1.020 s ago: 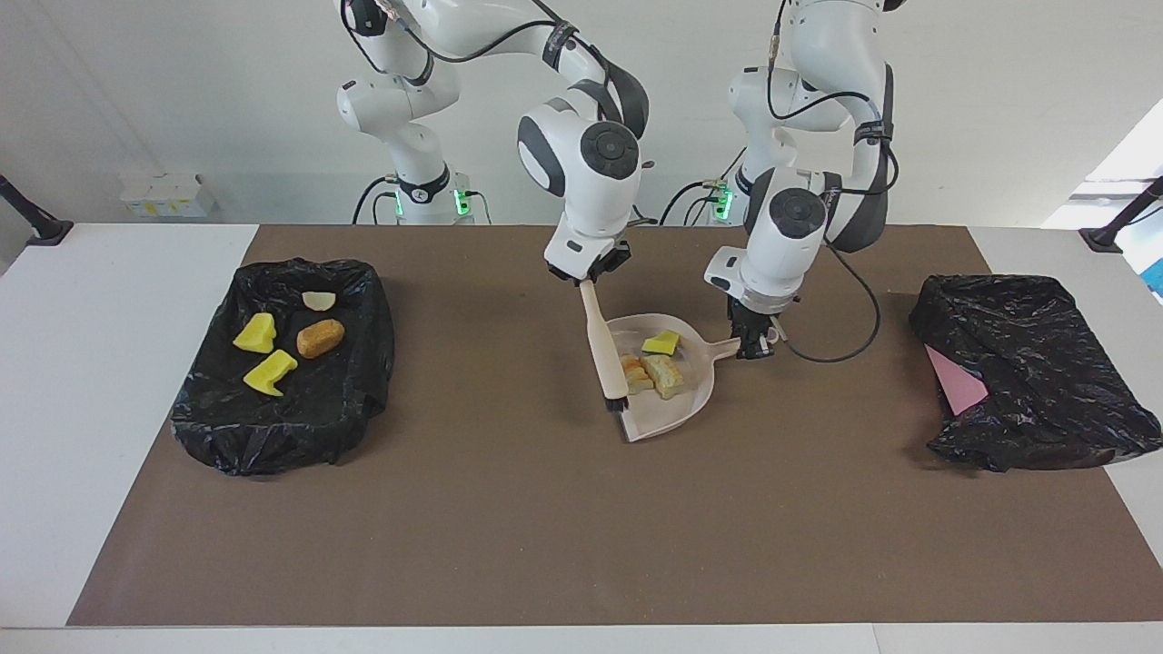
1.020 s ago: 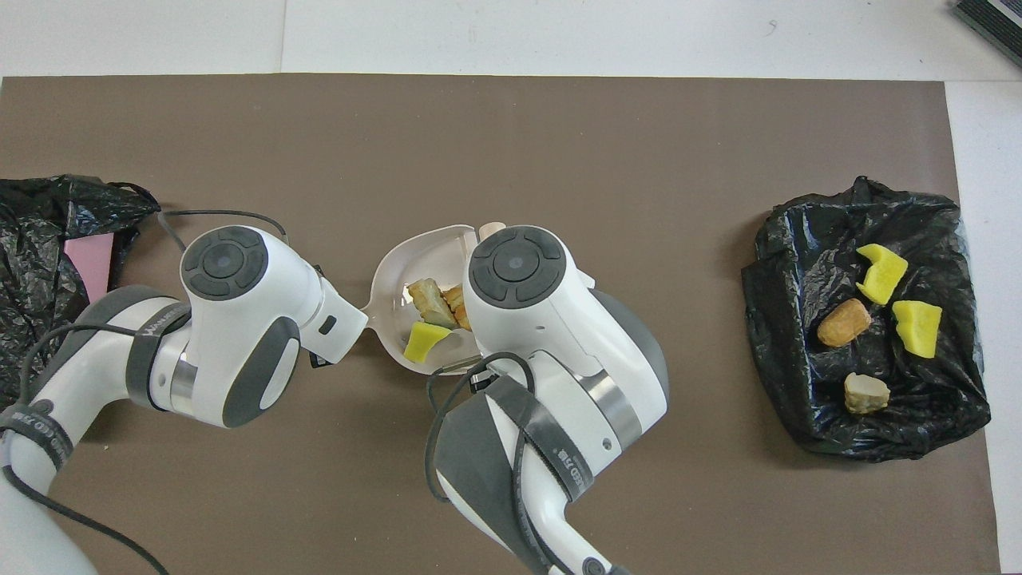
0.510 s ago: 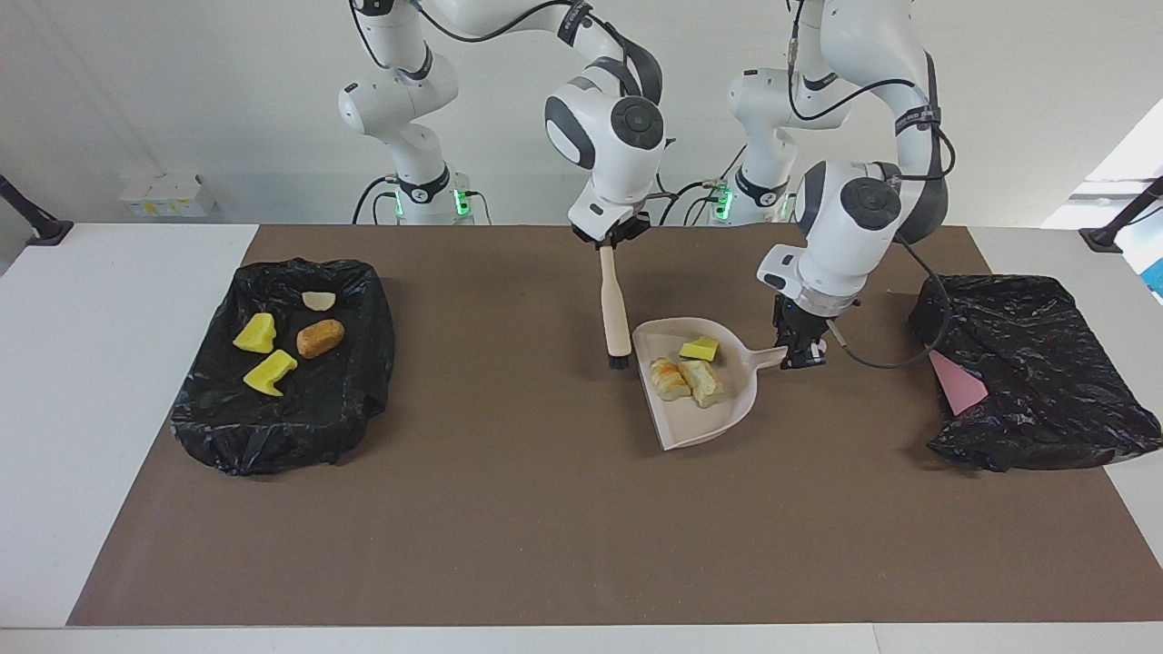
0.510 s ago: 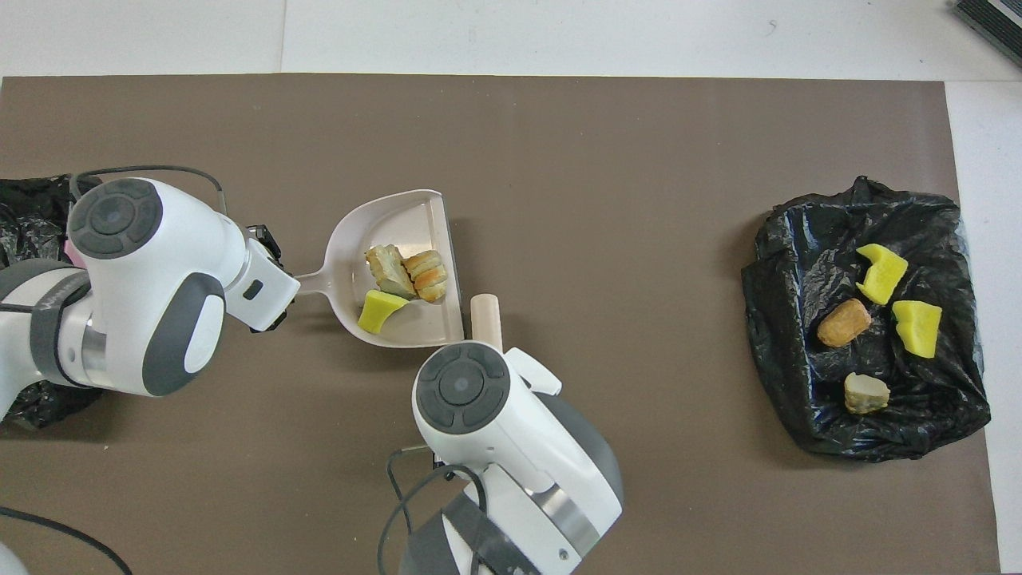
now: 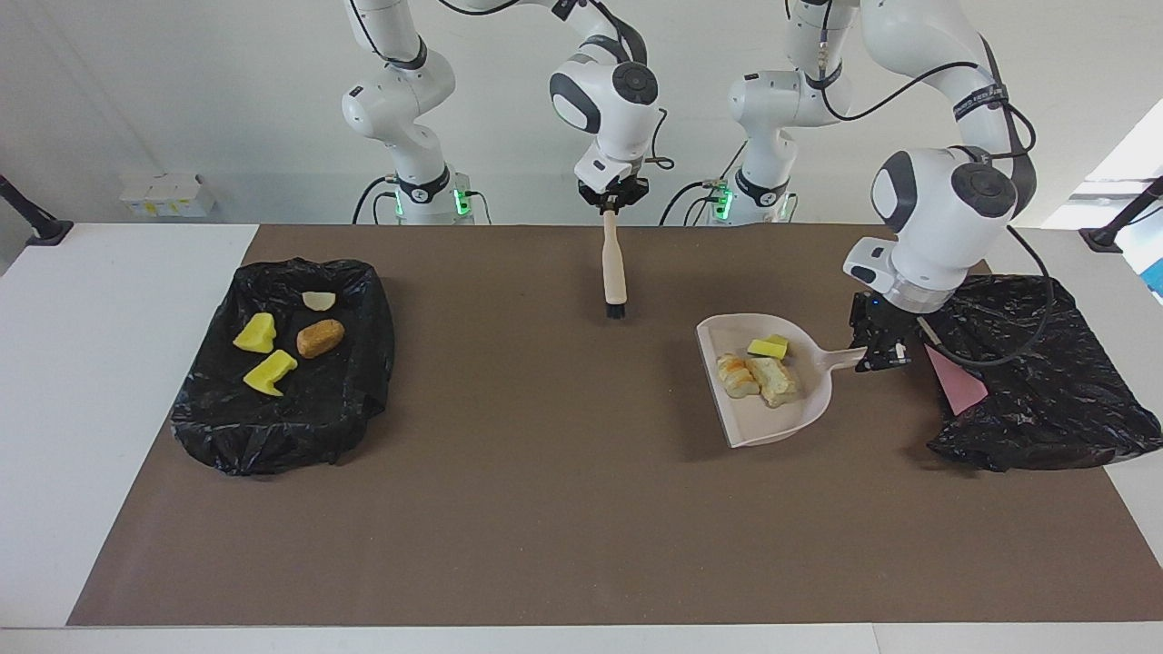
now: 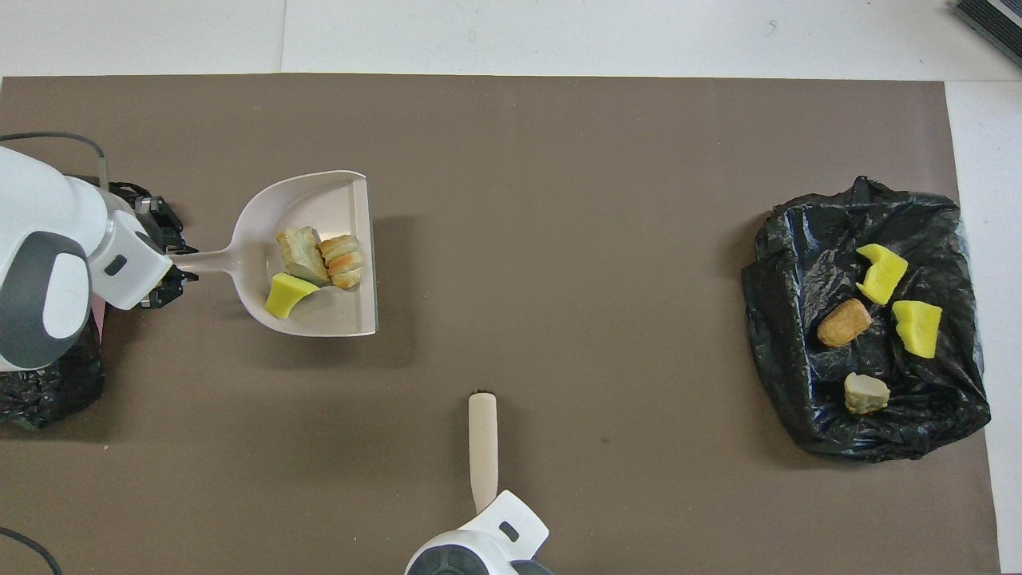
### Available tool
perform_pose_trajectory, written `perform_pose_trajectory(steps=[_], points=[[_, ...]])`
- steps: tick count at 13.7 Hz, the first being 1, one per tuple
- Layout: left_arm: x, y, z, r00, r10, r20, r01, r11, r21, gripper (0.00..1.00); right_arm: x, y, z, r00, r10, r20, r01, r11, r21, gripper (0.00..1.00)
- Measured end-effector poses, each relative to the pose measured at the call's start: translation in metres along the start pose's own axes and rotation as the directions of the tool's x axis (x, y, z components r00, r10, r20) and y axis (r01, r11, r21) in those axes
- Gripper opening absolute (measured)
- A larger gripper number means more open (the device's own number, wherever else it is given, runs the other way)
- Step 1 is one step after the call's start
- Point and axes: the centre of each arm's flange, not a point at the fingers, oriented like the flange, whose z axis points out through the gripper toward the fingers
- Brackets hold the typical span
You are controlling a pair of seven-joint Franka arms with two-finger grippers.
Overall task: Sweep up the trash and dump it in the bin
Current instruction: 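Carry the loaded dustpan toward the nearer trash bag with the left gripper, then tip the dustpan over the trash bag with the left gripper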
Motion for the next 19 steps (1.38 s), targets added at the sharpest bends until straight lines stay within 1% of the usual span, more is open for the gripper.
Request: perform_pose_trajectory(steps=[3, 6, 8, 11, 12, 13, 14, 15, 16, 18, 19], points=[[-0.064, -0.004, -0.016, 0.998, 0.055, 0.004, -0.055, 0.998, 0.006, 0.31, 0.001, -0.001, 0.008, 1.0, 0.011, -0.017, -0.01, 0.999, 0.033, 0.26], [-0.137, 0.002, -0.028, 0.997, 0.081, 0.009, -0.081, 0.997, 0.004, 0.31, 0.001, -0.002, 0.019, 1.0, -0.005, -0.01, 0.005, 1.0, 0.027, 0.26], [-0.176, 0.008, -0.04, 0.996, 0.091, 0.014, -0.092, 0.996, 0.007, 0.31, 0.001, -0.003, 0.023, 0.999, -0.04, -0.006, 0.04, 0.999, 0.023, 0.26], [-0.241, 0.021, -0.057, 0.997, 0.054, 0.052, -0.055, 0.998, 0.027, 0.31, 0.001, -0.003, 0.023, 0.998, -0.062, -0.006, 0.062, 0.998, 0.022, 0.26], [-0.265, 0.027, -0.062, 0.997, 0.043, 0.069, -0.045, 0.998, 0.031, 0.31, 0.001, -0.002, 0.023, 0.998, -0.061, -0.006, 0.062, 0.998, 0.022, 0.29], [-0.289, 0.033, -0.067, 0.994, 0.055, 0.098, -0.058, 0.998, 0.028, 0.31, 0.001, -0.002, 0.023, 0.998, -0.061, -0.006, 0.061, 0.998, 0.022, 0.29], [-0.305, 0.035, -0.07, 0.989, 0.072, 0.133, -0.075, 0.997, 0.018, 0.31, 0.002, -0.002, 0.023, 0.998, -0.06, -0.006, 0.06, 0.998, 0.022, 0.38], [-0.314, 0.034, -0.073, 0.981, 0.086, 0.172, -0.089, 0.996, 0.008, 0.31, 0.002, -0.002, 0.023, 0.998, -0.058, -0.006, 0.058, 0.998, 0.023, 0.44], [-0.319, 0.031, -0.075, 0.972, 0.098, 0.212, -0.102, 0.995, 0.004, 0.31, 0.004, -0.001, 0.023, 0.998, -0.055, -0.006, 0.055, 0.998, 0.024, 0.44], [-0.329, 0.025, -0.08, 0.939, 0.135, 0.317, -0.142, 0.99, -0.002, 0.31, 0.014, 0.001, 0.018, 0.999, -0.036, -0.009, 0.036, 0.999, 0.036, 0.61], [-0.333, 0.022, -0.082, 0.913, 0.152, 0.378, -0.161, 0.987, -0.007, 0.31, 0.025, 0.005, 0.01, 1.0, -0.014, -0.016, 0.015, 0.999, 0.052, 0.74]])
